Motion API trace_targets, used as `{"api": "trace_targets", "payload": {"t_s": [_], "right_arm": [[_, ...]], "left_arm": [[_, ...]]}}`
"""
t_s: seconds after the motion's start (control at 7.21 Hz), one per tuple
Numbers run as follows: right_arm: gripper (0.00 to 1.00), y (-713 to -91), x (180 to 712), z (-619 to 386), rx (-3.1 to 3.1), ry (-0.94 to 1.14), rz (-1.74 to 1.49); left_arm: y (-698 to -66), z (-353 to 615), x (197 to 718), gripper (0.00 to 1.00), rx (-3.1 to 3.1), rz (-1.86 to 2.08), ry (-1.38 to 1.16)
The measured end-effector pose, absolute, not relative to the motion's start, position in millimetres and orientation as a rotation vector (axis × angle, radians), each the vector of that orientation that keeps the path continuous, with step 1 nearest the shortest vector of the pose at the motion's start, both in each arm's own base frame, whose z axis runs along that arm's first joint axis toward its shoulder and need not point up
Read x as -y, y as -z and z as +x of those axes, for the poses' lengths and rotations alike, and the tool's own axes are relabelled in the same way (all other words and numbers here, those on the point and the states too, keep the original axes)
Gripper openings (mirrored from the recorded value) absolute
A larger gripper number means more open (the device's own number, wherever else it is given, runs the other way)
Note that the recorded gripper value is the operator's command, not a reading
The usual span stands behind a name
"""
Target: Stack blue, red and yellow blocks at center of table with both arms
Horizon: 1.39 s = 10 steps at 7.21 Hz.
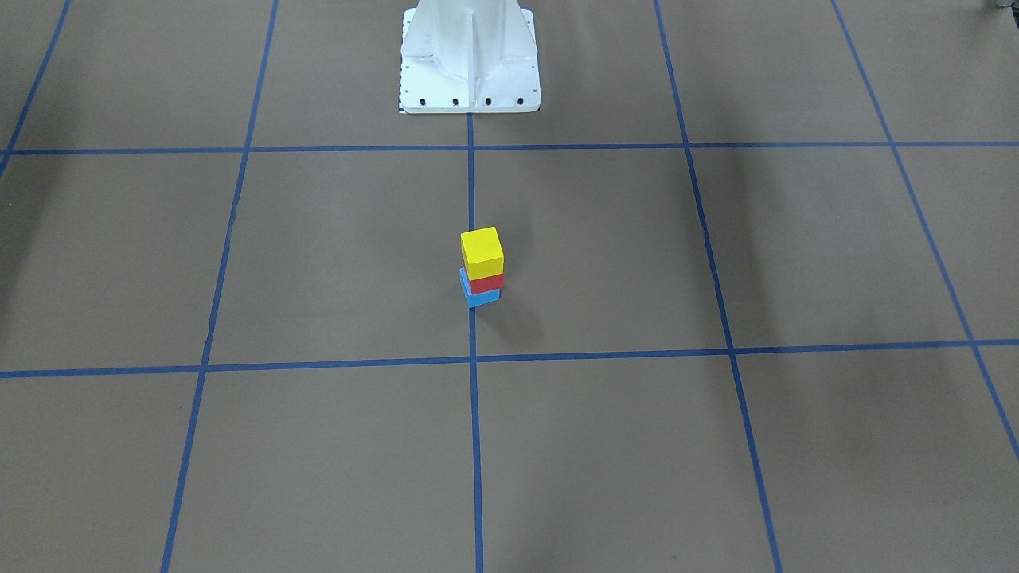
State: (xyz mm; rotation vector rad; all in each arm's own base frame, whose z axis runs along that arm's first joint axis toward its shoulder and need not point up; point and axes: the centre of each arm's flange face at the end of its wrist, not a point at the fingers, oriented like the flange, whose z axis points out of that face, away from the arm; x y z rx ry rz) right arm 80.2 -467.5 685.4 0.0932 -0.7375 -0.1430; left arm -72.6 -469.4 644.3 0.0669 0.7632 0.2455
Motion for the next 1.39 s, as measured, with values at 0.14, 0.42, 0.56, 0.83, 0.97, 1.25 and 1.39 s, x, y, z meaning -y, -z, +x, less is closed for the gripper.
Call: {"api": "trace_targets", "payload": {"t_s": [0.14, 0.42, 0.56, 0.83, 0.97, 1.25, 1.39], "right_arm": [[1.0, -685.4, 467.4, 80.2, 0.737, 0.143, 0.093], [1.0, -686.0, 466.8, 80.2, 0.738, 0.141, 0.092], [1.0, -686.4, 466.7, 80.2, 0.738, 0.141, 0.091], [1.0, -686.7, 466.6, 80.2, 0.738, 0.139, 0.09], [1.0, -686.7, 466.6, 80.2, 0.738, 0.139, 0.089], [1.0, -687.4, 465.8, 80.1, 0.738, 0.138, 0.088], [1.0, -687.9, 465.5, 80.1, 0.738, 0.139, 0.087]], "left_arm": [[-641.8, -72.7, 469.9, 1.0, -0.762, 0.073, -0.248], [-642.0, -72.7, 468.3, 1.0, -0.762, 0.074, -0.25], [-641.9, -72.7, 468.0, 1.0, -0.762, 0.075, -0.25], [-641.8, -72.7, 467.8, 1.0, -0.762, 0.075, -0.251], [-642.1, -72.7, 467.5, 1.0, -0.762, 0.075, -0.25], [-642.9, -72.7, 466.6, 1.0, -0.762, 0.073, -0.25], [-643.0, -72.7, 466.6, 1.0, -0.762, 0.073, -0.249]]}}
